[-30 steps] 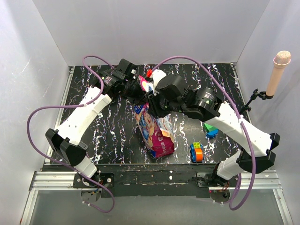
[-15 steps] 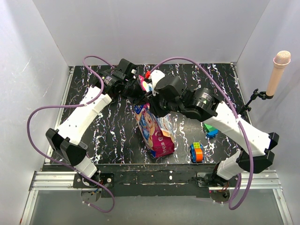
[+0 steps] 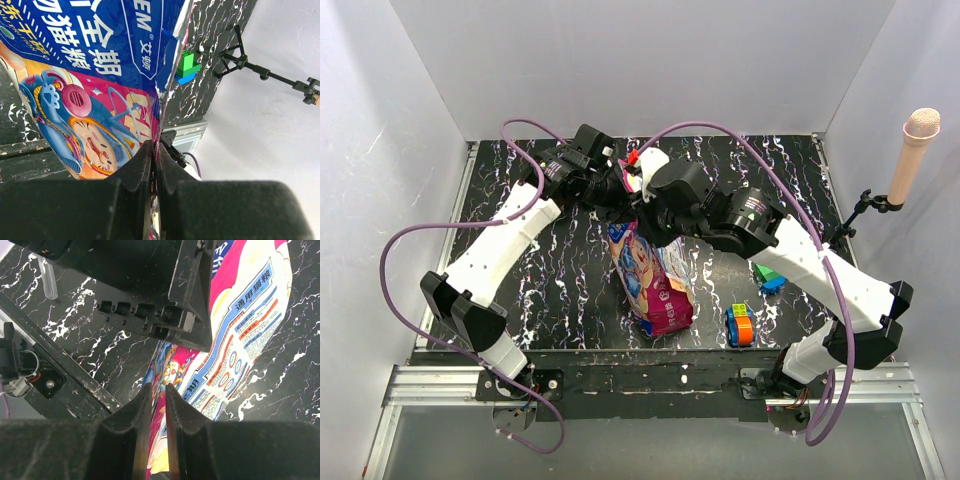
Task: Serve the pet food
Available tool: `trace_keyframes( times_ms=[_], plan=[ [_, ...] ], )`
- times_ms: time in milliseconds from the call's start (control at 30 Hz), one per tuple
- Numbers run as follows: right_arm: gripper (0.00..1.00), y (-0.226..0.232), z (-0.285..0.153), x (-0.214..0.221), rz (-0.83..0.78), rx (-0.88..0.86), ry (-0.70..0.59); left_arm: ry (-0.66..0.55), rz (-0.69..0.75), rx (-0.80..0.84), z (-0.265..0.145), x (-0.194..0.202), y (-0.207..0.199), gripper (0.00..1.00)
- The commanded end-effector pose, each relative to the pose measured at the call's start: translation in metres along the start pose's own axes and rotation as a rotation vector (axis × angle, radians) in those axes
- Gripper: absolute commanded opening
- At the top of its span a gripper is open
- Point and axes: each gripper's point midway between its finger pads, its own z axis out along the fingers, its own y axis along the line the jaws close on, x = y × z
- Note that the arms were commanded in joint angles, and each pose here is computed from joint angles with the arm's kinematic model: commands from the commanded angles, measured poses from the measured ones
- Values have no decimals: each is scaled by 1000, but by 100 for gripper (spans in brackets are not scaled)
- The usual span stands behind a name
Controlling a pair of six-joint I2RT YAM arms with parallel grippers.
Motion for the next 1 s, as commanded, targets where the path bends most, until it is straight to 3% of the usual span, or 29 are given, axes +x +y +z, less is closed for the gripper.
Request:
trace_keyframes(
  times_ms=[0,633,967],
  plan=[
    [23,-6,-1,-10,12,17,-45,-50,36,200,-38,-9,-48,0],
    [14,-33,-2,13,-35,135,17,-38,41,196,-34,-9,-49,0],
    [24,-27,-5,44,-28,87,108,-28,40,205,-32,-11,-53,0]
  ],
)
